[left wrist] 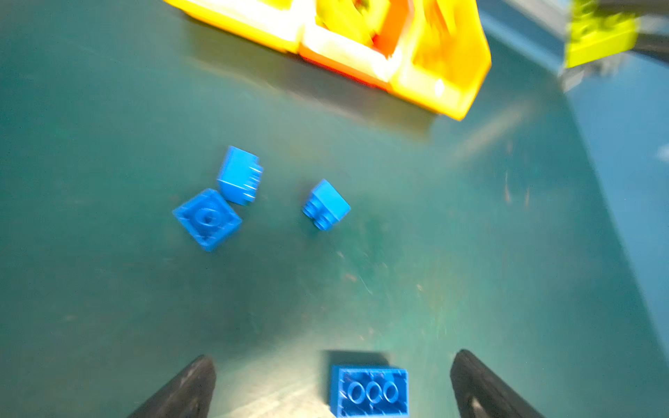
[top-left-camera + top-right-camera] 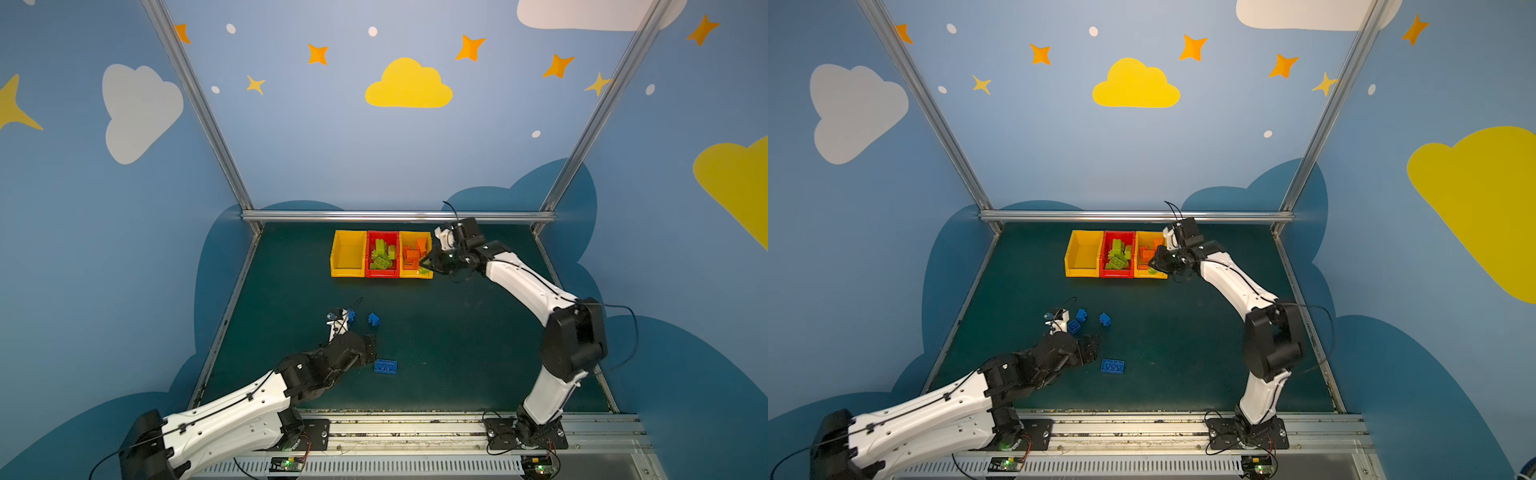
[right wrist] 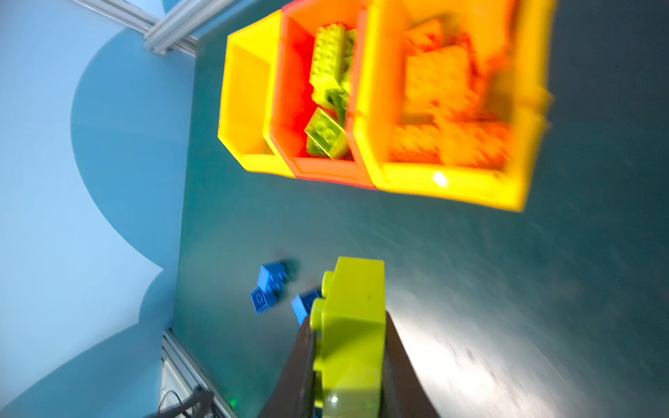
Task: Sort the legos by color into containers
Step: 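Carry the lime-green 2x4 brick into the red bin with the right gripper, release, then withdraw the right gripper while the left gripper moves to the blue bricks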
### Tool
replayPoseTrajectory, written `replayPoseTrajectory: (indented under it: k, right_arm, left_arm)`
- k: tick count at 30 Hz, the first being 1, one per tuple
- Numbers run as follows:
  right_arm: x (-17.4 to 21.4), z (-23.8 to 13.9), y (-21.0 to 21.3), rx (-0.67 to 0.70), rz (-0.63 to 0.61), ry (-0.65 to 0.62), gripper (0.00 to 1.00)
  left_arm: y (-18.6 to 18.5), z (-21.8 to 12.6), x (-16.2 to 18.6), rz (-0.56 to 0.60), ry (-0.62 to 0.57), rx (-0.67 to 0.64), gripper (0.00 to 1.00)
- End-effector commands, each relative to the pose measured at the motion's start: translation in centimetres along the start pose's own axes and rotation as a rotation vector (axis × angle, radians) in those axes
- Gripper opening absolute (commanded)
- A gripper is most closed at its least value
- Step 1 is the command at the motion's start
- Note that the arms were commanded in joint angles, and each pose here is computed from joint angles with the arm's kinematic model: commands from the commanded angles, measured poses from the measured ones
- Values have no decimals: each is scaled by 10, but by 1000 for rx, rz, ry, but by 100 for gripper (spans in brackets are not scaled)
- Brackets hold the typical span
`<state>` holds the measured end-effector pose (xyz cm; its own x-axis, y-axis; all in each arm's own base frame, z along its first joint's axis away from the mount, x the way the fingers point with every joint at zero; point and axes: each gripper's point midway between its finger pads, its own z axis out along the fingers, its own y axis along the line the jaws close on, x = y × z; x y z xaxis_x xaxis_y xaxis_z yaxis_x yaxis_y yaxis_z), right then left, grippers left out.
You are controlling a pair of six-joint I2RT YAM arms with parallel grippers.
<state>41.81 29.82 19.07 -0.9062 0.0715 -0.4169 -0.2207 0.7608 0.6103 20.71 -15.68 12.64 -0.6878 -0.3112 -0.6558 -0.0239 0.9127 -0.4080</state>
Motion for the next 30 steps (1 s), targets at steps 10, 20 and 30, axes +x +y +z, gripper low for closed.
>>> replayPoseTrajectory:
  k: [10,20,30]
  right_arm:
    - [-66,104,32,-89,-76,52,14]
    - [-93,112,38,-130,-108,-41,68]
    - [-76,41,69,-142,-181,-55,71]
  left_arm:
    - [63,-14,-11,-182,-106,-94,100]
    - [64,-6,-10,-165,-69,-130,100]
    - [56,-7,-12,-141,-46,-118,100]
